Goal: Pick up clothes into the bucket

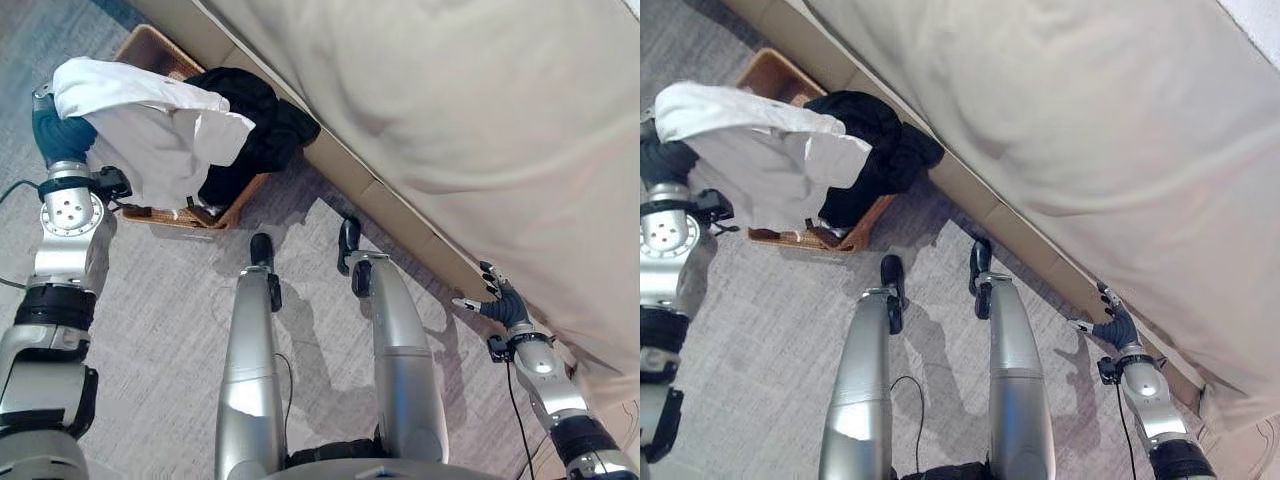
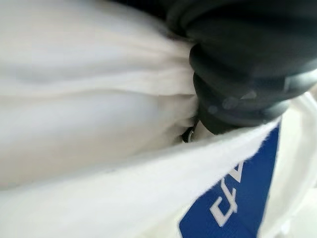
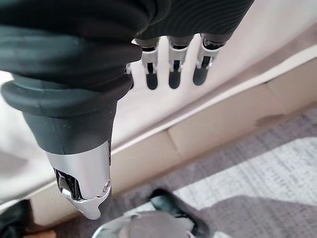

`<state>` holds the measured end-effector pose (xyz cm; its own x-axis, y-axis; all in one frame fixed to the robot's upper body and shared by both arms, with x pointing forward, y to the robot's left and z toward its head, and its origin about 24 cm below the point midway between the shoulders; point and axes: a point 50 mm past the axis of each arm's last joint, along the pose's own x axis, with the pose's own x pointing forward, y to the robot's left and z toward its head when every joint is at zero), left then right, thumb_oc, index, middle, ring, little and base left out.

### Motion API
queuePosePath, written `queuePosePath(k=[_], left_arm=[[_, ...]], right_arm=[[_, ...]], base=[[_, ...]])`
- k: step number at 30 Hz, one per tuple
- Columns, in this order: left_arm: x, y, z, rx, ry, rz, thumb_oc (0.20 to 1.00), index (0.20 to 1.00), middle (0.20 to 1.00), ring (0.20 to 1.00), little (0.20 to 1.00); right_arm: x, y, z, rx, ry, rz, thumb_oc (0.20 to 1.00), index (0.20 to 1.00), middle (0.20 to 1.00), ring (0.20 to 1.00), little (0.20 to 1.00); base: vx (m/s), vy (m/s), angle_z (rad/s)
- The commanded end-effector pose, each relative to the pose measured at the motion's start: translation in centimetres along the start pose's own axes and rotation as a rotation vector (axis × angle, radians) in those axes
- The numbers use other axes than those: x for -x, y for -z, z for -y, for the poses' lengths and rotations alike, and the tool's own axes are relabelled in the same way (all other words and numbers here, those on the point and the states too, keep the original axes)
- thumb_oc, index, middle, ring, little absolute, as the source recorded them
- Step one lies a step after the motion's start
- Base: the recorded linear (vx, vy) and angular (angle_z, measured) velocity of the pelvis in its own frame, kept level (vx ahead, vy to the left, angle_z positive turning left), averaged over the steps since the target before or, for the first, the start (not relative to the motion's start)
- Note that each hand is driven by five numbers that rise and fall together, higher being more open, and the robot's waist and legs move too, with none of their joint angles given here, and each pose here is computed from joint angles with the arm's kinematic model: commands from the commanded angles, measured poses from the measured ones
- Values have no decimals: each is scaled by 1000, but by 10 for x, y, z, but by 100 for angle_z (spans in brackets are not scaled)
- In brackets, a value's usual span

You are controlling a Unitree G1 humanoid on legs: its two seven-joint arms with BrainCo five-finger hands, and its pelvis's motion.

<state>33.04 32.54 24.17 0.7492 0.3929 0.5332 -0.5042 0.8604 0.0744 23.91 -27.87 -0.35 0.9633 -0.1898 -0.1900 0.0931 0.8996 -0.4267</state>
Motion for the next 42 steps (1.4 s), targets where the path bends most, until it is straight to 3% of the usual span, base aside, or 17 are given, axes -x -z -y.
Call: queuePosePath(k=[1,10,20,23,26,27,30,34,36,42], left_arm=[[-18,-23,-12,-30,-69,88,1000,1000,1000,1000,1000],[-31,-21,-11,-161,-149,31,1000,1000,1000,1000,1000],[-13,14,-41,-309,-240,-109,1000,1000,1000,1000,1000],[10,31,-42,-278,-227,-125,1000,1000,1000,1000,1000],[54,69,-30,-78,-185,-228,1000,1000,1000,1000,1000],[55,70,-30,-78,-186,-230,1000,1000,1000,1000,1000],[110,112,-12,74,-153,-405,1000,1000,1000,1000,1000],[139,130,-1,112,-102,-495,1000,1000,1000,1000,1000],[179,150,15,111,-14,-609,1000,1000,1000,1000,1000],[242,175,34,53,181,-793,1000,1000,1000,1000,1000]], right_arm=[[4,-5,4,-27,35,50,1000,1000,1000,1000,1000],[4,-3,-8,-30,28,32,1000,1000,1000,1000,1000],[-1,-4,-15,-17,-7,19,1000,1000,1000,1000,1000],[-1,0,-16,-18,-11,0,1000,1000,1000,1000,1000],[-4,-2,-19,-51,-8,2,1000,1000,1000,1000,1000],[-4,-1,-19,-49,-9,1,1000,1000,1000,1000,1000],[-6,3,-22,-122,20,-19,1000,1000,1000,1000,1000],[-4,8,-23,-127,31,-39,1000,1000,1000,1000,1000],[1,22,-26,-139,37,-92,1000,1000,1000,1000,1000],[23,62,-37,-145,10,-265,1000,1000,1000,1000,1000]], base=[[20,9,29],[13,0,1],[6,-3,1],[-9,-25,3],[-2,-10,1],[0,0,0],[5,6,-2],[40,-21,-6],[74,-34,-6],[127,-62,-4]])
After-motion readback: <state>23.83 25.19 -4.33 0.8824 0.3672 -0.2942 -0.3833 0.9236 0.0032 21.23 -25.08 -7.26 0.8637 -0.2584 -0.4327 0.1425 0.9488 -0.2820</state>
